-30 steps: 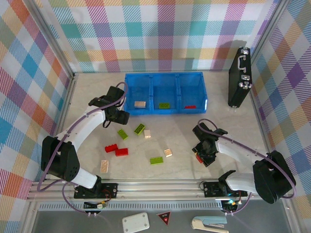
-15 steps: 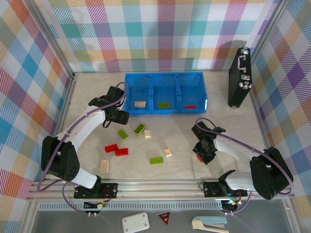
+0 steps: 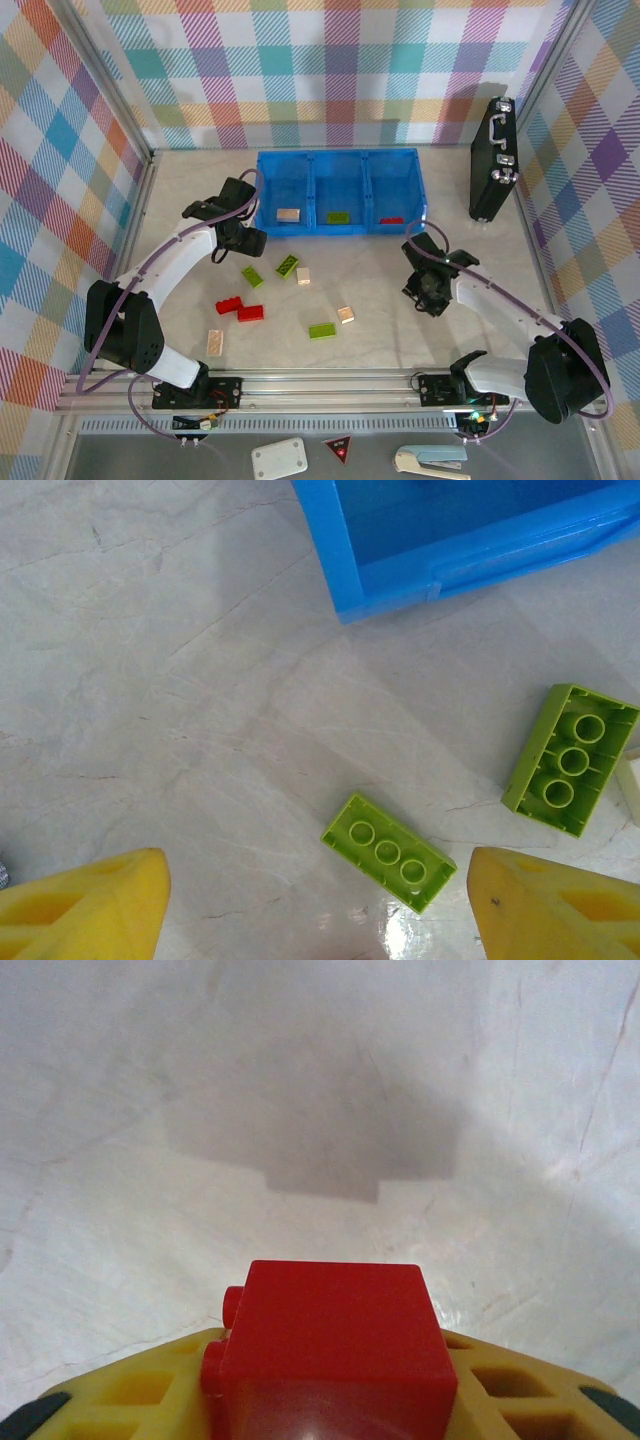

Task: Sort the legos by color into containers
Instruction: Pick up the lego from the bottom-right of the table, then place the lego in the container.

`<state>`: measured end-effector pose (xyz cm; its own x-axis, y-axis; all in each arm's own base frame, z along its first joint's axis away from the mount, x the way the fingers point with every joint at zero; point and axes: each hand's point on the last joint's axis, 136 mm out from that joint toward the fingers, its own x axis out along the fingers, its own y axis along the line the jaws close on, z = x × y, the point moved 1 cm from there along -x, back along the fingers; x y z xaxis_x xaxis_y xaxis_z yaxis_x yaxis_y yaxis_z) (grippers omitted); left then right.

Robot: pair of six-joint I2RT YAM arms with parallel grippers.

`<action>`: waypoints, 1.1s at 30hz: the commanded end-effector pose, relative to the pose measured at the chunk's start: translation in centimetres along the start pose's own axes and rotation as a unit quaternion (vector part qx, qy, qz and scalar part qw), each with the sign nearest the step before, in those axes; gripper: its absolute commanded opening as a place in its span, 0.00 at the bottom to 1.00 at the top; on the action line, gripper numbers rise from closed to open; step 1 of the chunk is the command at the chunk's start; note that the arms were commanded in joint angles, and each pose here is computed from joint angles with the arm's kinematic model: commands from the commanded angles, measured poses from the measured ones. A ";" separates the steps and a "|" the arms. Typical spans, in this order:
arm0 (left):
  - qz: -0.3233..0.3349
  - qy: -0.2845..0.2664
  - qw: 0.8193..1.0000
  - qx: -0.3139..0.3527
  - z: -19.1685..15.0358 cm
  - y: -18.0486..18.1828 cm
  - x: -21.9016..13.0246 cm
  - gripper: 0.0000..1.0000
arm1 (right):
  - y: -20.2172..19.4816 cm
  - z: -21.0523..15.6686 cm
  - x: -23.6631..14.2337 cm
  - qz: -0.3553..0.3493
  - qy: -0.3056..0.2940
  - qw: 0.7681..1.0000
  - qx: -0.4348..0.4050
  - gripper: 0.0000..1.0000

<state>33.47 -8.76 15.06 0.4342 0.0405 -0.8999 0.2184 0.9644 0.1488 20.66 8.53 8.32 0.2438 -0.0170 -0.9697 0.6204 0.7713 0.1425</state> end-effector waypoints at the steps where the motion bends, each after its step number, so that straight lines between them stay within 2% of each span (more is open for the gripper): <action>1: 0.004 -0.014 1.000 -0.001 0.4 0.7 -0.7 0.78 | 0.6 2.3 -1.5 -0.009 -0.038 0.996 -0.083 0.44; 5: 0.005 -0.015 1.000 -0.003 0.4 0.8 -0.7 0.78 | 2.2 4.0 -2.4 -0.016 -0.052 0.990 -0.131 0.44; 17: 0.008 -0.034 0.999 -0.008 0.7 1.1 -1.5 0.77 | 9.0 7.7 -2.2 -0.033 -0.039 0.966 -0.253 0.40; 33: 0.007 -0.043 0.999 -0.008 0.8 1.2 -1.6 0.77 | 17.1 14.5 0.4 0.009 -0.016 0.946 -0.324 0.45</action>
<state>33.65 -8.37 16.26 0.4832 0.0295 -0.8750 0.1989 0.9696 0.1425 41.47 12.11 13.20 0.3090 -0.0409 -0.9502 0.1014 0.9948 -0.0099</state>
